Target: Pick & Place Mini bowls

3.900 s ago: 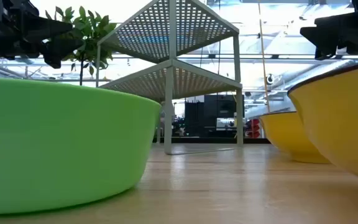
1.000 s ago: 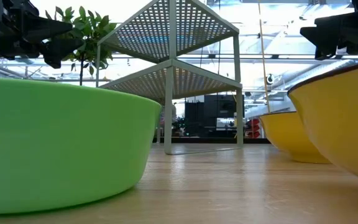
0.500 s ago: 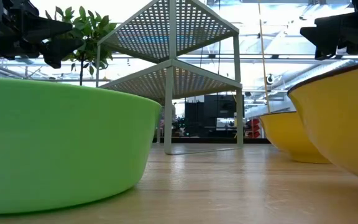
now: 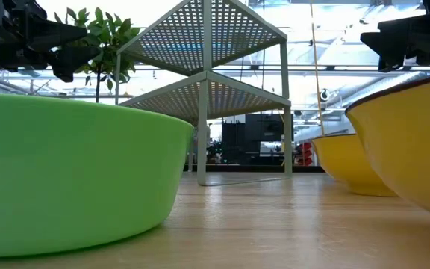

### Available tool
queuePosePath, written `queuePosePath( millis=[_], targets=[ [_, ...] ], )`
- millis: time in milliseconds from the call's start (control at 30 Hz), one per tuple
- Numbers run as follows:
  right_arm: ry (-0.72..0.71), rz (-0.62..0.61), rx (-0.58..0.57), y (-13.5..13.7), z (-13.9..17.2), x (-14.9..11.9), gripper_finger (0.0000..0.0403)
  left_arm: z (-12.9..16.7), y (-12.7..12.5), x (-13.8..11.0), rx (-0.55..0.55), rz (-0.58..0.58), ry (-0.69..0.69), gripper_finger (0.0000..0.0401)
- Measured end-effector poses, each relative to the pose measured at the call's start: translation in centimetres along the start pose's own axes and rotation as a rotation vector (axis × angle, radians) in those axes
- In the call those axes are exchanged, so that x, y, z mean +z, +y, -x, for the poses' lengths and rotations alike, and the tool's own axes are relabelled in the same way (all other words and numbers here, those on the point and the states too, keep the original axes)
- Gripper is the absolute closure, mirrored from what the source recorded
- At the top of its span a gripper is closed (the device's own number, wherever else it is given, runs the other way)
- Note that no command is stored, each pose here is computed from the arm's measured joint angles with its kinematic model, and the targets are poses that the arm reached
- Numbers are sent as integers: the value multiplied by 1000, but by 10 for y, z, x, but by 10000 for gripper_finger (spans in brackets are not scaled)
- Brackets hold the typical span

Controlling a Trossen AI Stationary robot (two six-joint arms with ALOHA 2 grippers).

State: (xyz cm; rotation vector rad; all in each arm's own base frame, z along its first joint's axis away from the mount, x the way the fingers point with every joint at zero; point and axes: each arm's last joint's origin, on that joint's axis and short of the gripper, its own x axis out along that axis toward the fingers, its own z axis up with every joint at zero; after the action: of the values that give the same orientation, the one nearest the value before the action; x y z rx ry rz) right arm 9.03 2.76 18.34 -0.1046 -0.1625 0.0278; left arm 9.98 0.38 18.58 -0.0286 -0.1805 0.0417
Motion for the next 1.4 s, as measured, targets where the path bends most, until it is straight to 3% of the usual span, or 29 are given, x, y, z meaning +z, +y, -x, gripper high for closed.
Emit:
queuePosePath(
  millis=[1167,1267,1400],
  targets=[
    [-7,-3,-1,0,0,1,238,0,0,0,0,0,0,132],
    [-48,-49,-5,-1,0,5,238,0,0,0,0,0,0,132],
    [-103,-215,-8,-2,1,10,238,0,0,0,0,0,0,132]
  ],
)
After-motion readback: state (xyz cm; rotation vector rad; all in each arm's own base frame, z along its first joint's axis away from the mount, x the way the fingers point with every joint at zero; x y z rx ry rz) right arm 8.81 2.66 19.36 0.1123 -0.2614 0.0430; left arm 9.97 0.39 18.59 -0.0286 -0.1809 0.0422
